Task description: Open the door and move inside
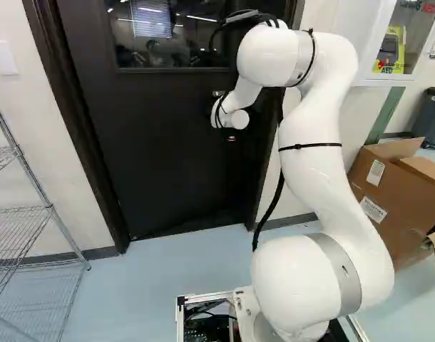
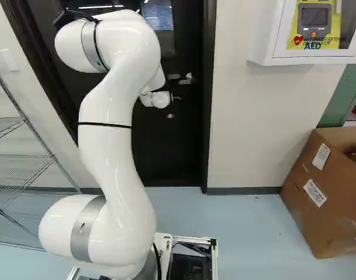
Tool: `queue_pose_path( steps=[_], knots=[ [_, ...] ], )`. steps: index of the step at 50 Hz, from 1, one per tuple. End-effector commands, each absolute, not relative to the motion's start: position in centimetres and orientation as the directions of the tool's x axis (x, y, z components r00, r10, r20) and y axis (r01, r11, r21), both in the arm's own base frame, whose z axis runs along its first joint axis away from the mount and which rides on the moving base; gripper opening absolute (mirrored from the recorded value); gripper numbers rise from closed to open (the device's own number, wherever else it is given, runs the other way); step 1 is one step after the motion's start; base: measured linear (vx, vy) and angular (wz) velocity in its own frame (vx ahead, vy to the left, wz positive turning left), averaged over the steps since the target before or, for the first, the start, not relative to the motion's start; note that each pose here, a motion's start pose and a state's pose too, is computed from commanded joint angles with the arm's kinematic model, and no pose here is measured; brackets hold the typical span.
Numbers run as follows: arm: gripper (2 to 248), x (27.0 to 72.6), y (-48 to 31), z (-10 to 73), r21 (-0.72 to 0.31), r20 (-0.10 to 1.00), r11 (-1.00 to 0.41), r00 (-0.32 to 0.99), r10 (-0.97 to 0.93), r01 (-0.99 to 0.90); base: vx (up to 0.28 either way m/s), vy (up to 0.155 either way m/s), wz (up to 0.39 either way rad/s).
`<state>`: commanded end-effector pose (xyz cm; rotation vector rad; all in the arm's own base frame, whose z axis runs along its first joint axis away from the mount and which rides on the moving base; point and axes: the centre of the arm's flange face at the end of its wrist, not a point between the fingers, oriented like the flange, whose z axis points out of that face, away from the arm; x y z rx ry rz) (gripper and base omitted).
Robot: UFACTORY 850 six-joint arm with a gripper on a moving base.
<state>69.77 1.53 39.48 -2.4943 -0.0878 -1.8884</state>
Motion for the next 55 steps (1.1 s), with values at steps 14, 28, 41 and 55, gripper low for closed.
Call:
queue_pose_path(
  steps=[14,28,41,55],
  knots=[
    [247,72.5,2.1,38.9,0.026,0.968,-0.998,0.247,0.04,0.06,0.0,0.0,0.0],
    [247,73.0,2.5,38.8,0.026,0.97,-0.998,0.241,0.041,0.064,0.0,0.0,0.0],
    [247,70.7,1.8,39.3,0.025,0.964,-0.998,0.263,0.039,0.057,0.0,0.0,0.0],
    [247,69.1,1.7,39.6,0.026,0.96,-0.998,0.277,0.041,0.058,0.0,0.0,0.0]
  ],
)
